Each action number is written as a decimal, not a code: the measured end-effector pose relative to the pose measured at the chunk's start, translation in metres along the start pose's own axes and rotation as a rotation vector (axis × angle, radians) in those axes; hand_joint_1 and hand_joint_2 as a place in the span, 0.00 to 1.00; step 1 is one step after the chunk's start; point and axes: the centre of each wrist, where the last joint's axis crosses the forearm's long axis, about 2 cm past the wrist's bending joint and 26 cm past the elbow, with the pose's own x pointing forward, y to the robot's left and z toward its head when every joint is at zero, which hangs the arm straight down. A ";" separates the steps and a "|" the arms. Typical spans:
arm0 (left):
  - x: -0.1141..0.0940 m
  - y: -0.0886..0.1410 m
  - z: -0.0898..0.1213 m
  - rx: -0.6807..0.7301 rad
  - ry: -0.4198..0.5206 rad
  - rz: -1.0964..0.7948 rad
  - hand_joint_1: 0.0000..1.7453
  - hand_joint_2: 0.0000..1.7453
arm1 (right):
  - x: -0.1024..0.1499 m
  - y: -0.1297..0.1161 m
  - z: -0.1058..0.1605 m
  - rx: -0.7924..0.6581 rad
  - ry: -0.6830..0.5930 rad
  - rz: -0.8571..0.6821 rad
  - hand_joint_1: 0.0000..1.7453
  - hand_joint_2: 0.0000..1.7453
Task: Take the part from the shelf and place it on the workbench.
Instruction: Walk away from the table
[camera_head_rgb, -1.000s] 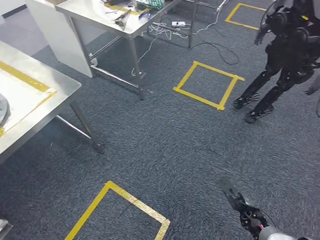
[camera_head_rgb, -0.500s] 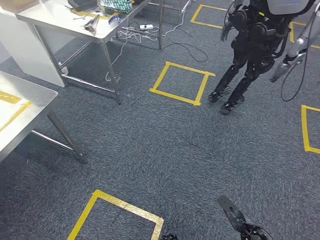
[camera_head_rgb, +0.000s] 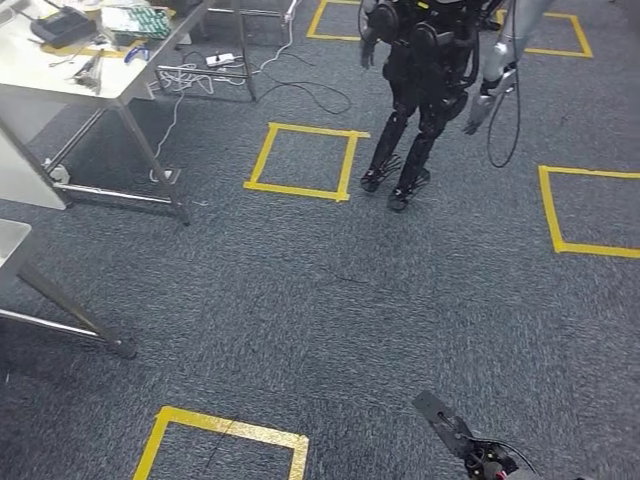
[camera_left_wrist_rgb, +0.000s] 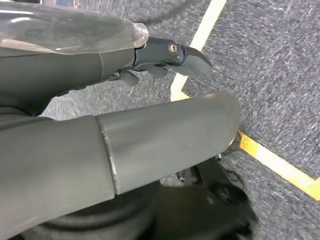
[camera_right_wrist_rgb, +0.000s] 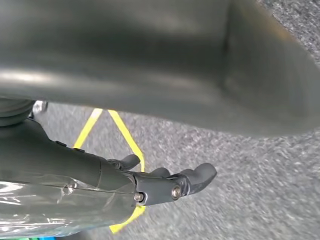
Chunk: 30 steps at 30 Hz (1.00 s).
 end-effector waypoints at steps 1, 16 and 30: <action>0.000 0.000 0.000 -0.001 0.000 -0.005 0.00 0.00 | -0.002 0.001 0.000 0.001 0.004 -0.003 0.00 0.00; 0.007 0.000 -0.001 -0.001 -0.003 -0.038 0.00 0.00 | -0.020 0.011 0.005 0.013 0.033 -0.003 0.00 0.00; 0.003 0.003 -0.001 0.003 0.002 -0.038 0.00 0.00 | -0.021 0.013 0.006 0.026 0.039 -0.013 0.00 0.00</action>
